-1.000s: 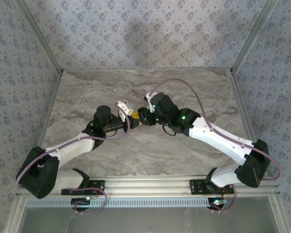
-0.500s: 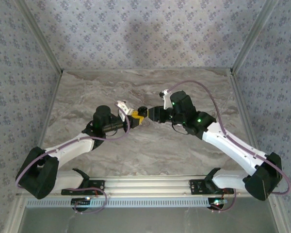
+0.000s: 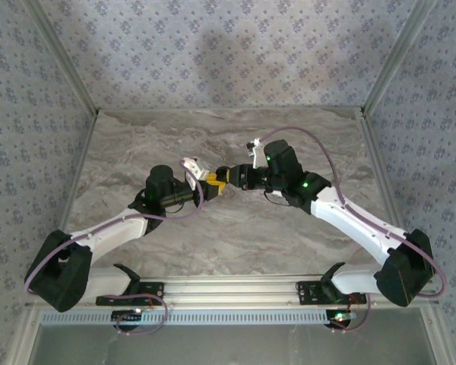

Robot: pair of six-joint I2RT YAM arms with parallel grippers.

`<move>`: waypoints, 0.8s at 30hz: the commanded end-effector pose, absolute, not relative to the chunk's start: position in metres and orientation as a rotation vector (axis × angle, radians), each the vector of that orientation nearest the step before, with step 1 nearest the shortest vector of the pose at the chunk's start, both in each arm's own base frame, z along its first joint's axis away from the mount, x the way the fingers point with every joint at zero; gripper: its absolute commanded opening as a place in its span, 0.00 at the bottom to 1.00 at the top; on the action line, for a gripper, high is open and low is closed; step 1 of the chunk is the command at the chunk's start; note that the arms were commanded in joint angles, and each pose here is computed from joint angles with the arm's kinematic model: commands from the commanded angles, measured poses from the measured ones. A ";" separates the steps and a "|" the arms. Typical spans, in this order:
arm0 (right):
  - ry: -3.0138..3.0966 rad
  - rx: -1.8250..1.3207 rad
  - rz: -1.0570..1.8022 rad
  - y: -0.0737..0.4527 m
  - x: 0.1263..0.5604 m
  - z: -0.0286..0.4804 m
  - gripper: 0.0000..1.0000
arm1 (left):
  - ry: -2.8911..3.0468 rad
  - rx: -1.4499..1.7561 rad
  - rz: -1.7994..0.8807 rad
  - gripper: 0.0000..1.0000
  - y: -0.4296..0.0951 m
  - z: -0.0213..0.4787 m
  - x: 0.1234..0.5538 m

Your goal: Insert wireless bluetooth earbuds into charging case

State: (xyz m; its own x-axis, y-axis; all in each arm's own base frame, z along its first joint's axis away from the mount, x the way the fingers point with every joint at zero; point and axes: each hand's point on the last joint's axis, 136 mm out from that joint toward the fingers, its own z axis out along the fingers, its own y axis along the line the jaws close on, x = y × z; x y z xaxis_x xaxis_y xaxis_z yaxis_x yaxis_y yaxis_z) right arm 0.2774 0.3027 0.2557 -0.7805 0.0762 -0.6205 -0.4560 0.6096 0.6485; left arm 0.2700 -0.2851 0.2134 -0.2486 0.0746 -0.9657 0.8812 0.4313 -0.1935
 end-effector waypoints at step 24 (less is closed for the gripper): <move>2.201 -0.366 1.262 0.324 0.273 0.257 0.24 | 1.536 0.865 -0.965 0.14 -0.288 0.244 0.270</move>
State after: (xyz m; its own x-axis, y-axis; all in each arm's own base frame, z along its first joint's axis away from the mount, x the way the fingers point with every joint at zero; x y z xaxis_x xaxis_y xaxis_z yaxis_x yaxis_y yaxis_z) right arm 0.2748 0.3185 0.2555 -0.7965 0.0480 -0.6027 -0.4881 0.5372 0.6879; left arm 0.2700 -0.2851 0.2135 -0.2479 0.0745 -0.9659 0.8814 0.4312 -0.1930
